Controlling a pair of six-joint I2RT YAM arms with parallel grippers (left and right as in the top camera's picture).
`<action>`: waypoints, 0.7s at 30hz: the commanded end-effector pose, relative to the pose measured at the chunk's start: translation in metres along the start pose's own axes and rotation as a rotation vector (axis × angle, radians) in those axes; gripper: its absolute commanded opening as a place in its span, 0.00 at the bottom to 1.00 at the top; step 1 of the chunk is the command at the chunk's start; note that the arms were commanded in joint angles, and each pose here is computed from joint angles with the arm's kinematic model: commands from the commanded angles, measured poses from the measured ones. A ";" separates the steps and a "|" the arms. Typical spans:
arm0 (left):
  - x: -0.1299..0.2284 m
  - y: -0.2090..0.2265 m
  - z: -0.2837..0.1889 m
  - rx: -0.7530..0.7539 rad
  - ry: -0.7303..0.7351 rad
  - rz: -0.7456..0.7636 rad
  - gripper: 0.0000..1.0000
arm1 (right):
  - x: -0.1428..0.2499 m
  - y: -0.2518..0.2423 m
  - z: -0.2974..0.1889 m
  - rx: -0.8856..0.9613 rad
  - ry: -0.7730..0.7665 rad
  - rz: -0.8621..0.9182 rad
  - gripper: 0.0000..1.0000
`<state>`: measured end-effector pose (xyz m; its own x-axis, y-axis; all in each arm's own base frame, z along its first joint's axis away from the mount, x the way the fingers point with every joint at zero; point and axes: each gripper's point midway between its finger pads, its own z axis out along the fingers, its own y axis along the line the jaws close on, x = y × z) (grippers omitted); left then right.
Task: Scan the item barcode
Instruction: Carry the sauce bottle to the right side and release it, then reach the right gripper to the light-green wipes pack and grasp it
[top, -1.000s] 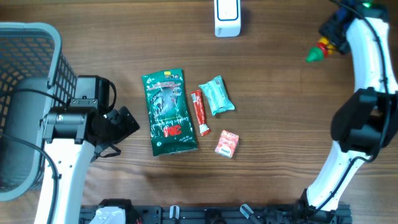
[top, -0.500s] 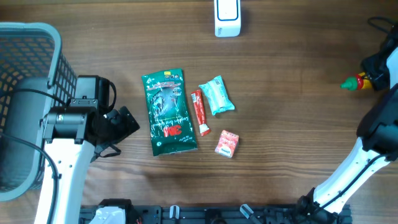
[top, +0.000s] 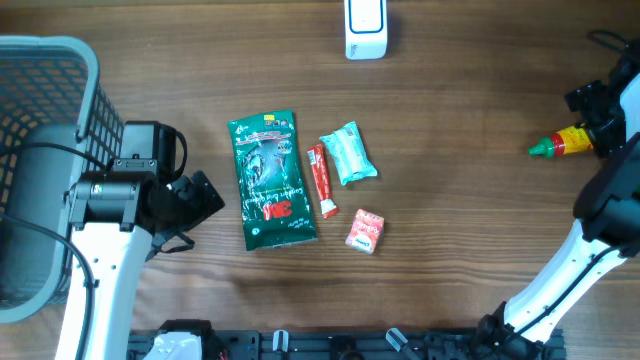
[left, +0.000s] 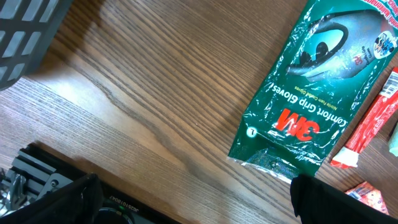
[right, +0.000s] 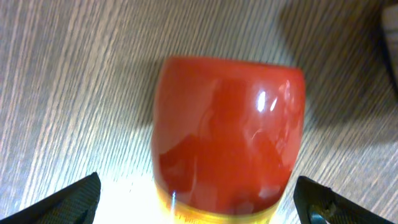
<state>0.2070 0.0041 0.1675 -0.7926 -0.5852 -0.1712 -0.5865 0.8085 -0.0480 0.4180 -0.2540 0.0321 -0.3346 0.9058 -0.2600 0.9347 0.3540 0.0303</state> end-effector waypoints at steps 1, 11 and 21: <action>0.000 0.001 0.001 0.000 0.006 0.009 1.00 | -0.021 0.025 -0.078 -0.146 -0.092 0.002 1.00; 0.000 0.001 0.001 0.000 0.006 0.009 1.00 | 0.159 0.120 -0.257 -0.650 0.093 -0.589 0.99; 0.000 0.001 0.001 0.000 0.006 0.009 1.00 | 0.361 0.126 -0.205 -0.442 0.083 -1.194 1.00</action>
<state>0.2069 0.0042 0.1675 -0.7927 -0.5852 -0.1709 -0.5866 0.8085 -0.0478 0.3926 0.1657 0.1638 -0.9630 0.0632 -0.2621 -0.0140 0.9591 0.2826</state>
